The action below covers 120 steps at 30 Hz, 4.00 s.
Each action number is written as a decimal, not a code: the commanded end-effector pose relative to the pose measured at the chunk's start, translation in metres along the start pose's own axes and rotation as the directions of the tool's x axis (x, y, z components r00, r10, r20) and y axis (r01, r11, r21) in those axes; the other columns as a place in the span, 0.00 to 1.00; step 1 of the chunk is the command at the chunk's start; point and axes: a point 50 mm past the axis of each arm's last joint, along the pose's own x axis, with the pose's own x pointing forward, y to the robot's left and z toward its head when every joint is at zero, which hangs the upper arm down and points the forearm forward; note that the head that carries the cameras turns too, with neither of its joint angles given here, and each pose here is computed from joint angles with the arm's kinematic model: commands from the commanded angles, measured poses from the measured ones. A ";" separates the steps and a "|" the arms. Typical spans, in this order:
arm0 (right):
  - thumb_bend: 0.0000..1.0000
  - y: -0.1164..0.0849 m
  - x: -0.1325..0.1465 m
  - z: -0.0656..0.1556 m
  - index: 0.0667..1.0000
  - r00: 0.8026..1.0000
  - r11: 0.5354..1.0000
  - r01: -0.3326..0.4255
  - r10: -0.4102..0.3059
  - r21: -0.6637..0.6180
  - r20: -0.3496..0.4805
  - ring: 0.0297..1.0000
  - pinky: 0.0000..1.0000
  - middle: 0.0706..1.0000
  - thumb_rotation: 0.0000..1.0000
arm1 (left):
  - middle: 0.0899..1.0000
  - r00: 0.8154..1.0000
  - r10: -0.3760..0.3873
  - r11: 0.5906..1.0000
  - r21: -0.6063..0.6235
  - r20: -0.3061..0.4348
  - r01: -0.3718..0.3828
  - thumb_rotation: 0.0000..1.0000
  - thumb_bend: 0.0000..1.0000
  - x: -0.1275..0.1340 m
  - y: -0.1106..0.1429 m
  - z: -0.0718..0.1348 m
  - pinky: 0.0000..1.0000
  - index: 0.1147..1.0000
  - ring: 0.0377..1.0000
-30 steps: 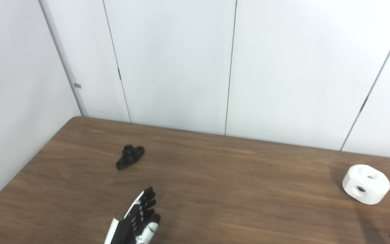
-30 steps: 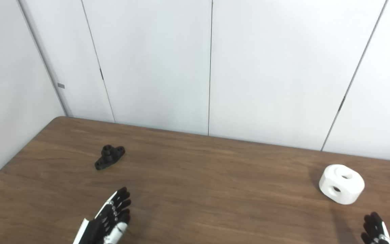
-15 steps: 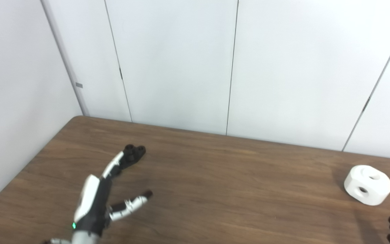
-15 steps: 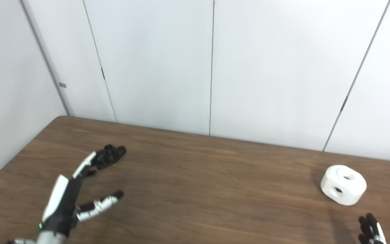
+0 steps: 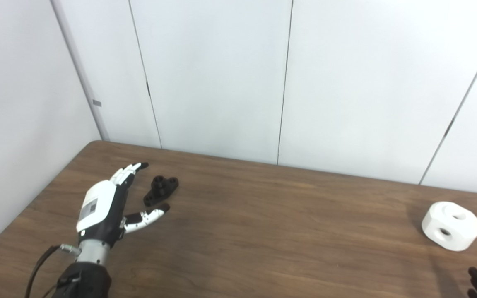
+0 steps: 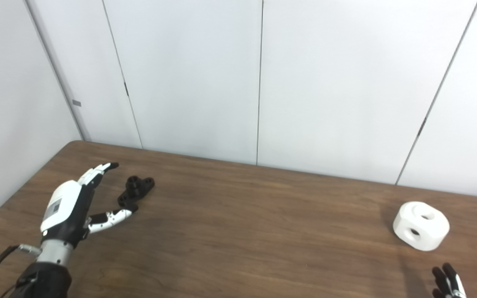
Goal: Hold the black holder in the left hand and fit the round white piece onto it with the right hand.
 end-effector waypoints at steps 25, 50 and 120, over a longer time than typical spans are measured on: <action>0.55 0.007 -0.018 -0.007 1.00 0.999 0.999 0.012 -0.011 0.038 -0.046 1.00 1.00 0.96 1.00 | 0.89 0.976 -0.063 0.974 0.202 -0.210 0.106 0.45 0.84 0.087 -0.031 -0.028 0.91 0.75 0.94; 0.55 0.009 -0.021 -0.003 1.00 0.999 1.000 0.011 -0.010 0.024 -0.050 1.00 1.00 0.96 1.00 | 0.86 0.961 -0.132 0.979 0.118 -0.244 0.164 0.45 0.83 0.104 -0.046 -0.024 0.88 0.65 0.92; 0.61 0.017 -0.020 0.022 1.00 0.999 1.000 -0.003 0.004 0.016 -0.041 0.95 1.00 0.93 0.98 | 0.78 0.860 -0.444 0.890 0.019 0.251 0.455 0.06 0.52 -0.007 -0.062 0.076 0.73 0.42 0.85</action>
